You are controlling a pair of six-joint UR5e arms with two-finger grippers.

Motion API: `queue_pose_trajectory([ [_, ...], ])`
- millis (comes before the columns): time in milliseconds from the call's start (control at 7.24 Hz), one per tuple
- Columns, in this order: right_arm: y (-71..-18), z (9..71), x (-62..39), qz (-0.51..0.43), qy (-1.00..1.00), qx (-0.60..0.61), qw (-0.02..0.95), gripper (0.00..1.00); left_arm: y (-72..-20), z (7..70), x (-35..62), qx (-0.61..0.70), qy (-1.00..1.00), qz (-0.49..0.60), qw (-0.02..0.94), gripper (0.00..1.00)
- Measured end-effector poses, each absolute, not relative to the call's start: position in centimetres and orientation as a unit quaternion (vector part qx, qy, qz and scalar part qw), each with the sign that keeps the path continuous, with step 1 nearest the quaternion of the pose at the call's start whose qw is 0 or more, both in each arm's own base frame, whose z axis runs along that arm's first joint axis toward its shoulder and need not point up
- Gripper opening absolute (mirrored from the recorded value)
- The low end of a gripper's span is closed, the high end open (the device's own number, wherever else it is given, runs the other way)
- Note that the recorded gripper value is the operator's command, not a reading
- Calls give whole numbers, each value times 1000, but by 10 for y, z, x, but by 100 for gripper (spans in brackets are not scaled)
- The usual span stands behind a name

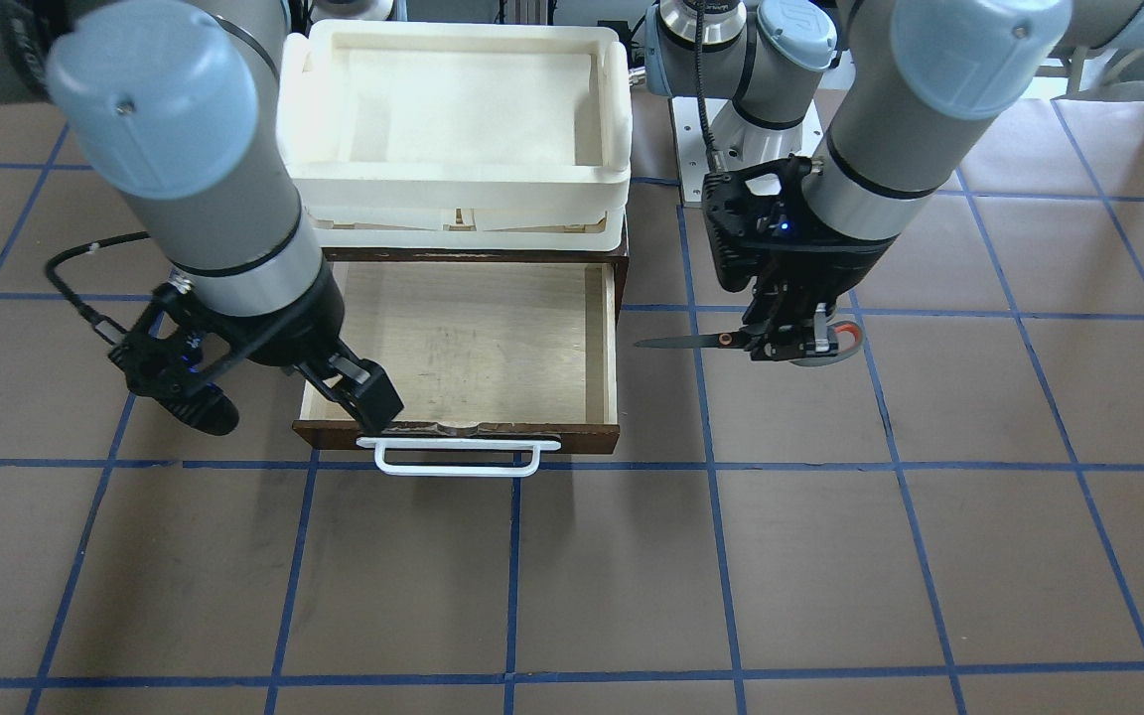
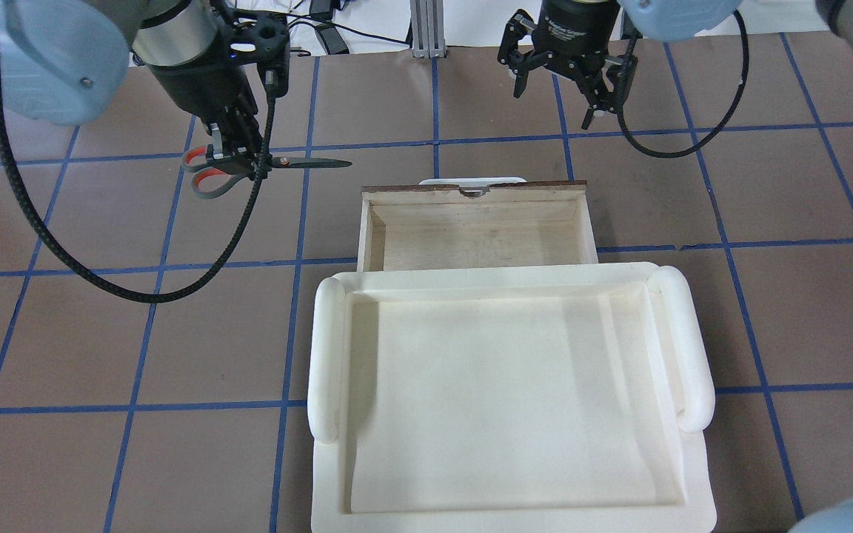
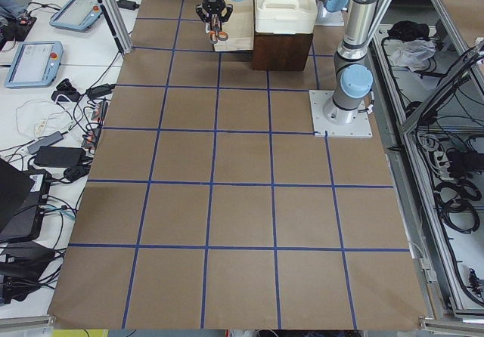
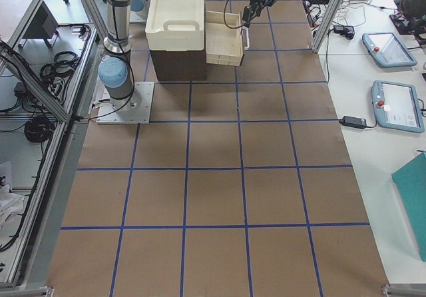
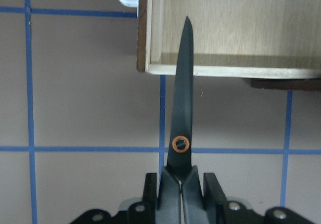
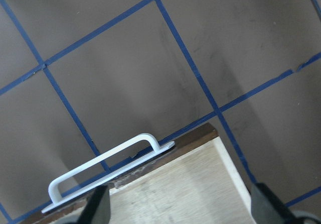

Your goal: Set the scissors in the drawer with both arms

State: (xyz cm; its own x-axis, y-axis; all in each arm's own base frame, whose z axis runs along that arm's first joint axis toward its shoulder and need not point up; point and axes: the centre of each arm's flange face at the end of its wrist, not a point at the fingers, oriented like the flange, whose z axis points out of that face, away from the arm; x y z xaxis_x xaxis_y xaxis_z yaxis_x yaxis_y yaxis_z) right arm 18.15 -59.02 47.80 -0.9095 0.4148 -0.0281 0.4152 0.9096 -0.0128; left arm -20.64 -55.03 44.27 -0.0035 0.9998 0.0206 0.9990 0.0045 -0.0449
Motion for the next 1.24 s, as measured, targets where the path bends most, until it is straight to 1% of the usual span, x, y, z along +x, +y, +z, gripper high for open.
queue_pose_trajectory([
  [276,-576,498,144,-25,995,94,-7,100,-547,423,-268,-727,-687,15,18,0],
  [552,-570,508,129,-33,999,19,-28,100,-536,415,-315,-742,-670,25,14,0],
  [967,-559,505,135,-30,1000,-1,-2,100,-514,415,-362,-750,-659,44,31,0],
  [1243,-542,510,139,-15,1000,-3,7,100,-506,406,-376,-754,-654,40,38,0],
])
